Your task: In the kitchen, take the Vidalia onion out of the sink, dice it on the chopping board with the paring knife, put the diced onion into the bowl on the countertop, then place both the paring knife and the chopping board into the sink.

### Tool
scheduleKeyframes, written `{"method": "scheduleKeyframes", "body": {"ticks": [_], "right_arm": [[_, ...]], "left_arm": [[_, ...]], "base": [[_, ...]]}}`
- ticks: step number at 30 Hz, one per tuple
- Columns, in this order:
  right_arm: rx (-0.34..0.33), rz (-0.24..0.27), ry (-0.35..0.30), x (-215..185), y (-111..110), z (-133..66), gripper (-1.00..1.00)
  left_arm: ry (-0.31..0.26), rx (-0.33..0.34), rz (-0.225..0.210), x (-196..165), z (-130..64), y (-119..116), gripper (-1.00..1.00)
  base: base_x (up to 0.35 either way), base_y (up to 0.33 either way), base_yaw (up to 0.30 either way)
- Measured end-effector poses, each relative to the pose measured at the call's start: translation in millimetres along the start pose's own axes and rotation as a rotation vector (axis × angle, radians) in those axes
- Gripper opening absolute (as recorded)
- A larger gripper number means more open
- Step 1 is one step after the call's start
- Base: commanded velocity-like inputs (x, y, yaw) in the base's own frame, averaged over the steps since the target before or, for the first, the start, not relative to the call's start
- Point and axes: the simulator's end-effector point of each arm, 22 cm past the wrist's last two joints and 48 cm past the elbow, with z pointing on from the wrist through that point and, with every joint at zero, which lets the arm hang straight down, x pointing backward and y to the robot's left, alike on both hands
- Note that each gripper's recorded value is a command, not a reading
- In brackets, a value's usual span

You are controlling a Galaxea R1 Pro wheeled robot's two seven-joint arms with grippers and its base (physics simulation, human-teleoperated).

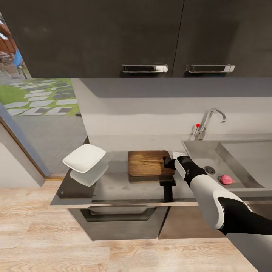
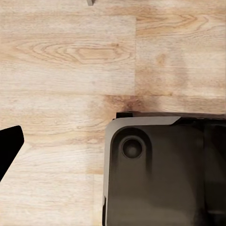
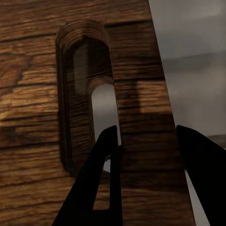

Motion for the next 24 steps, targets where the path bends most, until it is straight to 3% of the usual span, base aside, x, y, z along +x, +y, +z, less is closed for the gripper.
{"method": "scheduleKeyframes", "body": {"ticks": [18, 24], "right_arm": [[0.014, 0.003, 0.003, 1, -9, 0.4, -1.00], [0.057, 0.003, 0.003, 1, -20, 0.1, -1.00]], "left_arm": [[0.000, 0.000, 0.000, 0, 0.0, 0, 1.00], [0.000, 0.000, 0.000, 0, 0.0, 0, 1.00]], "base": [[0.000, 0.000, 0.000], [0.000, 0.000, 0.000]]}}
